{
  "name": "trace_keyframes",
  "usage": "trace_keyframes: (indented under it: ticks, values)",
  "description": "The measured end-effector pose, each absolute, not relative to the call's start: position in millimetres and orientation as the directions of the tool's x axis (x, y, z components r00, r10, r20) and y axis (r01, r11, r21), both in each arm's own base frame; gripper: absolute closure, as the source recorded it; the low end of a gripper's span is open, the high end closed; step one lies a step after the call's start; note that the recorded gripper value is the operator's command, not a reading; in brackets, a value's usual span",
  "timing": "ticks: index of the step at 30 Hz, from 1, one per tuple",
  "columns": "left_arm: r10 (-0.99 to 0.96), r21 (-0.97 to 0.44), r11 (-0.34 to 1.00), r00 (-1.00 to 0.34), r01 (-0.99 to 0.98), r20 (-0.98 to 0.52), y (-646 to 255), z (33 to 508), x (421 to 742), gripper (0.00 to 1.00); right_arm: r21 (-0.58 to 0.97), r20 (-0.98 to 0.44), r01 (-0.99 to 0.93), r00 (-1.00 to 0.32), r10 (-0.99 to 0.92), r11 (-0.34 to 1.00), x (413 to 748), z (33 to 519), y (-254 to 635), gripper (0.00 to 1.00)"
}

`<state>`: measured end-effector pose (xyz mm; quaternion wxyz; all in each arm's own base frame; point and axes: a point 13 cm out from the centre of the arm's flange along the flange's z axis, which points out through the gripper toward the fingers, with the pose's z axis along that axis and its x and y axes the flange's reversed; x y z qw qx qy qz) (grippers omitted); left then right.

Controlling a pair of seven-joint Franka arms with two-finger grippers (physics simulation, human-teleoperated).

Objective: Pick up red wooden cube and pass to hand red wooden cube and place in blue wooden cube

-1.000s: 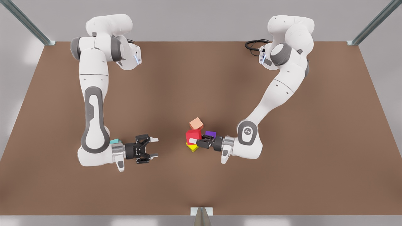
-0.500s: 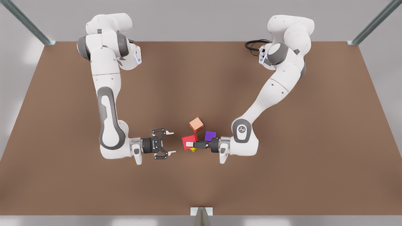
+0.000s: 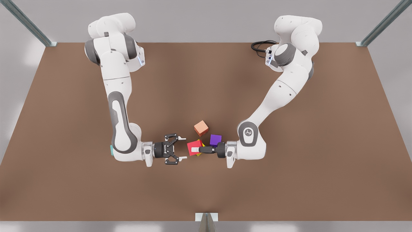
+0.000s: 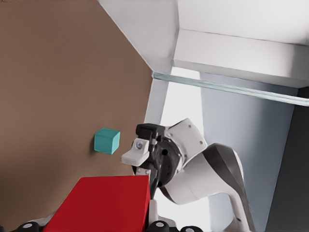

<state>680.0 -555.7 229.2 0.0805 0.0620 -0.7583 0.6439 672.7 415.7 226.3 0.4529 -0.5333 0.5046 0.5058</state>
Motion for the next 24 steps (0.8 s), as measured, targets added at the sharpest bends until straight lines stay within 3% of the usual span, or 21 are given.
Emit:
trace_keyframes:
  ticks: [24]
  values:
    - [0.002, -0.975, 0.156, -0.987, -0.159, 0.162, -572.9, 232.6, 673.6, 0.59, -0.064, -0.998, -0.995, 0.065, -0.016, -0.073, 656.7, 205.8, 464.1, 0.0]
